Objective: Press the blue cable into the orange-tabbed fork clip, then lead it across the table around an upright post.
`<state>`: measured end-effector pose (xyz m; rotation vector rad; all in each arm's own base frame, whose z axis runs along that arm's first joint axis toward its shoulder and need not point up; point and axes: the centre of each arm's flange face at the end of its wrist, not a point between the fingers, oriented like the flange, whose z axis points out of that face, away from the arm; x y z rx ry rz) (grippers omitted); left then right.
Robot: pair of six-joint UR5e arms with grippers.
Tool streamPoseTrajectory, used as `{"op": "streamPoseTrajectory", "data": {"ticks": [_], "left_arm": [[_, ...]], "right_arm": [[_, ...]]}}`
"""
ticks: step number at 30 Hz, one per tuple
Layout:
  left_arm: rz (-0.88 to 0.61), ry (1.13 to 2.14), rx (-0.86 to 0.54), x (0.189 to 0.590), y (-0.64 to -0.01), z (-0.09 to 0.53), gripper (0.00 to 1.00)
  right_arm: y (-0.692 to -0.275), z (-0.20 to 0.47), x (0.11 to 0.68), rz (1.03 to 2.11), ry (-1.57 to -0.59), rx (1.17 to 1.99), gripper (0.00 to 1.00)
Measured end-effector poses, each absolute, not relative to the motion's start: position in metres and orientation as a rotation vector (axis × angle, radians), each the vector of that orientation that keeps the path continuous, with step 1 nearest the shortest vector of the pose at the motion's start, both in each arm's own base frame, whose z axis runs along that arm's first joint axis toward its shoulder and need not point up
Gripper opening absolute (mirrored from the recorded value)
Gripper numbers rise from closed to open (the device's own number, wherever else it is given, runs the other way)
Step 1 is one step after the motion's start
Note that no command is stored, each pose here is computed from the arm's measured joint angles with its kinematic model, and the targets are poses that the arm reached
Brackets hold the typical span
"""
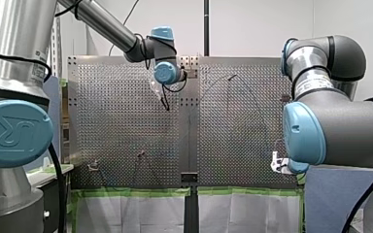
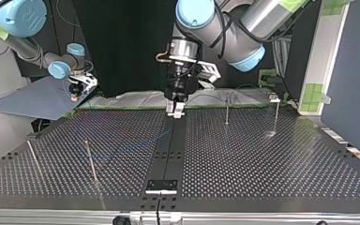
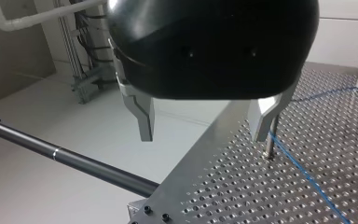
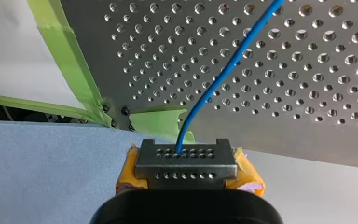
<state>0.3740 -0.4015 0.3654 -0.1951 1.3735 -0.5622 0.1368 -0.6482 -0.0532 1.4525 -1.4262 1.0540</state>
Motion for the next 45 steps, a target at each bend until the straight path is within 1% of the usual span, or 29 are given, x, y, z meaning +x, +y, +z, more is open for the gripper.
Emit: {"op": "streamPoseTrajectory", "data": {"ticks": [10,17,35,45], "left_arm": [[-0.565,1.375,-0.18,0.361,-0.395,0.332,1.0],[-0.592,1.381,-0.13,0.349,-0.391,0.307,1.0],[-0.539,1.532,-0.082,0.302,-0.357,0.229,1.0],[-0.522,1.588,-0.041,0.278,-0.338,0.196,1.0]], "right_arm": [[-0.65,-0.052,0.135,1.06,-1.426,1.446,0.0],[-0.65,-0.051,0.139,1.067,-1.419,1.45,0.0],[-0.649,-0.052,0.142,1.065,-1.415,1.458,0.0],[-0.65,-0.051,0.144,1.066,-1.412,1.457,0.0]]}}
